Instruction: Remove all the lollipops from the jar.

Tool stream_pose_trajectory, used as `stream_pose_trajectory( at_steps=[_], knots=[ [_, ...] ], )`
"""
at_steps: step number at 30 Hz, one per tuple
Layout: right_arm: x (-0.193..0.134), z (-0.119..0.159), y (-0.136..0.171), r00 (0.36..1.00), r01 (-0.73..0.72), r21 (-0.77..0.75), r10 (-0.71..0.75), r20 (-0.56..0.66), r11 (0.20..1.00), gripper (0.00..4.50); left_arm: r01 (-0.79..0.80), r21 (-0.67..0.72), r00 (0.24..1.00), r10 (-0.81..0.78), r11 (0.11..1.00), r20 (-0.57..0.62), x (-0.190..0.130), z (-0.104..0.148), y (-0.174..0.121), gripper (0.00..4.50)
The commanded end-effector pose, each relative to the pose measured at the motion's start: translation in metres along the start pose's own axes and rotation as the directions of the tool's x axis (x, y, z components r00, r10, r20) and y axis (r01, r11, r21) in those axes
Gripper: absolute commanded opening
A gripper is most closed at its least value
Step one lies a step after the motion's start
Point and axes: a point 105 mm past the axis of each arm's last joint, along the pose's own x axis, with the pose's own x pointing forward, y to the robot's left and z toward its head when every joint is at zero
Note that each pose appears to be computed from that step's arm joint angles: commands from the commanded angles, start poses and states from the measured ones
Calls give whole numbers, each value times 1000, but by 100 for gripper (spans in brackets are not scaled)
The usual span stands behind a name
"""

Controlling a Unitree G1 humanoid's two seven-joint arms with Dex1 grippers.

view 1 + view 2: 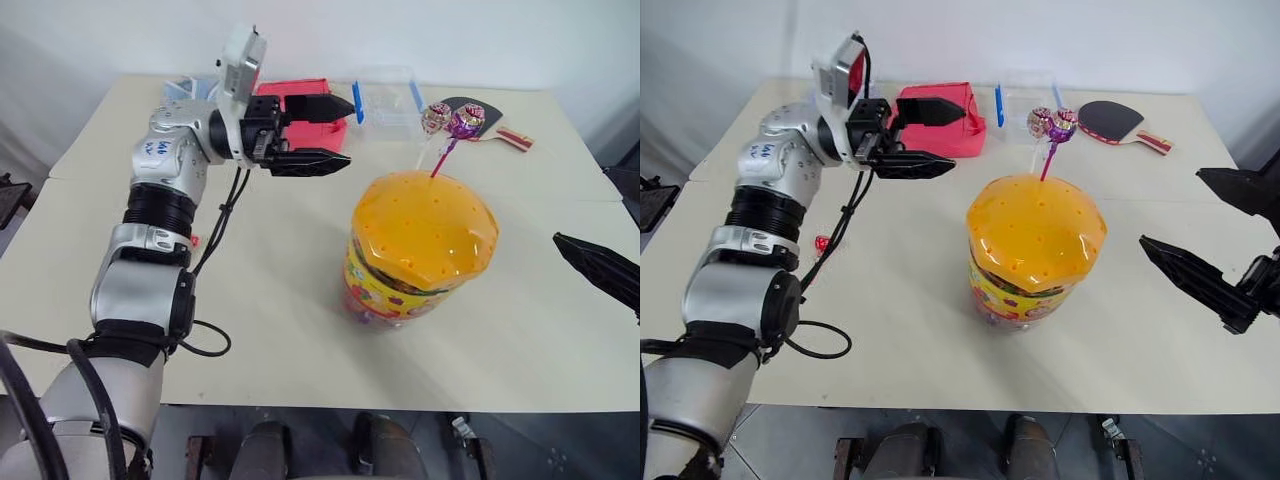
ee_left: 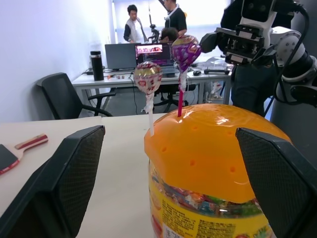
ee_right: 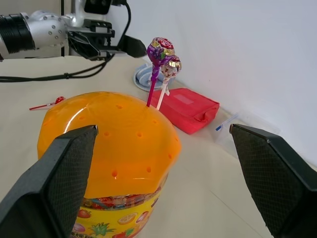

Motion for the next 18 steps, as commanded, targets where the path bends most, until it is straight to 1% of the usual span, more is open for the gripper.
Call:
stream_pose_trajectory(
  at_steps=[1, 6, 10, 13, 16, 18],
  knots=[
    [-1, 8, 0, 999, 17, -34, -16, 42, 999, 450, 94, 36, 995, -93, 995, -21, 18, 12, -3, 449],
    [0, 8, 1, 999, 17, -34, -16, 45, 999, 450, 80, 11, 996, -80, 997, -45, 39, 8, 3, 449],
    [1, 8, 1, 999, 24, -35, -22, 50, 999, 450, 58, -13, 995, -59, 998, -79, 59, 0, 9, 449],
    [1, 8, 3, 998, 26, -35, -24, 56, 999, 450, 57, -16, 997, -57, 998, -59, 68, 1, 11, 449],
    [2, 10, 7, 998, 21, -33, -19, 63, 999, 450, 19, -28, 999, -20, 999, -37, 79, 3, 16, 449],
    [1, 11, 8, 997, 32, -34, -29, 68, 999, 450, 15, -26, 999, -16, 1000, -36, 81, 3, 17, 408]
  ],
)
